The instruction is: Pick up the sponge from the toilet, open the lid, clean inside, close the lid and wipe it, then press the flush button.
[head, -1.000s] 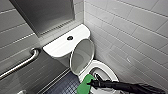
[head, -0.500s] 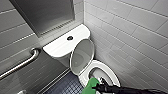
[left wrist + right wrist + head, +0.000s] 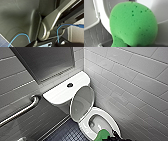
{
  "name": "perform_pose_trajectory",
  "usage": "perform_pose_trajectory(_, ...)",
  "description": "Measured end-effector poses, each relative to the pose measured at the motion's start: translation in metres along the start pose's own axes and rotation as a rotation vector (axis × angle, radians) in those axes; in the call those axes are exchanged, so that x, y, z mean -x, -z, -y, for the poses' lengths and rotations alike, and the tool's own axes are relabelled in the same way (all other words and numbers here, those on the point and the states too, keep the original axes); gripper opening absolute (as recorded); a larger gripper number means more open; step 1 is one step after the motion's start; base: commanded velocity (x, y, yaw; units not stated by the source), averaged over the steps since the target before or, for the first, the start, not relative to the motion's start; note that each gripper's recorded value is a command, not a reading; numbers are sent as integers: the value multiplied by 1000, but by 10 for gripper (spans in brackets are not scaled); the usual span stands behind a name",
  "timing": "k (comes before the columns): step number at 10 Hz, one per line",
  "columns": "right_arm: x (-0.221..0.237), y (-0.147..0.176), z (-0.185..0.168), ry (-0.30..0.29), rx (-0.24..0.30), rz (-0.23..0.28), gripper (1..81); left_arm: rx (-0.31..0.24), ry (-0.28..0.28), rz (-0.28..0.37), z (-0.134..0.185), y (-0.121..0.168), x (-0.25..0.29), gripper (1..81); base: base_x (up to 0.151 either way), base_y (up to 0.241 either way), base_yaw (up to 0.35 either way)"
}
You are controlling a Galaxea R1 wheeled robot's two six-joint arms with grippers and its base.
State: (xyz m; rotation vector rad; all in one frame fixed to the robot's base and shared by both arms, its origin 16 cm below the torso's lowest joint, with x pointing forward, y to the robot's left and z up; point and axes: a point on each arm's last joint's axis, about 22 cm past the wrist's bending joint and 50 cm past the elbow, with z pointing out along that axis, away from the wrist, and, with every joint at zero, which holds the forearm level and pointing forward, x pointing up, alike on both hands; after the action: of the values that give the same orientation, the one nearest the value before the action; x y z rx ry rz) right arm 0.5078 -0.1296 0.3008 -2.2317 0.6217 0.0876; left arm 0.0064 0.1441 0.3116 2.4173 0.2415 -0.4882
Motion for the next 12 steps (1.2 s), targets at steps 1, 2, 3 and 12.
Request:
perform_pose_trajectory(1,7,10,-11,-19,3,-11,10,0,0,0,0,0,0,811,0,0,0)
perform_pose_trajectory(2,15,25,-25,-37,16,-18,10,0,0,0,0,0,0,811,0,0,0)
perform_pose_trajectory(3,19,41,-41,-50,34,-28,10,0,0,-1,0,0,0,811,0,0,0)
perform_pose_trajectory(12,108,184,-191,-204,289,-45,10,-13,-3,-33,11,9,-9,811,0,0,0)
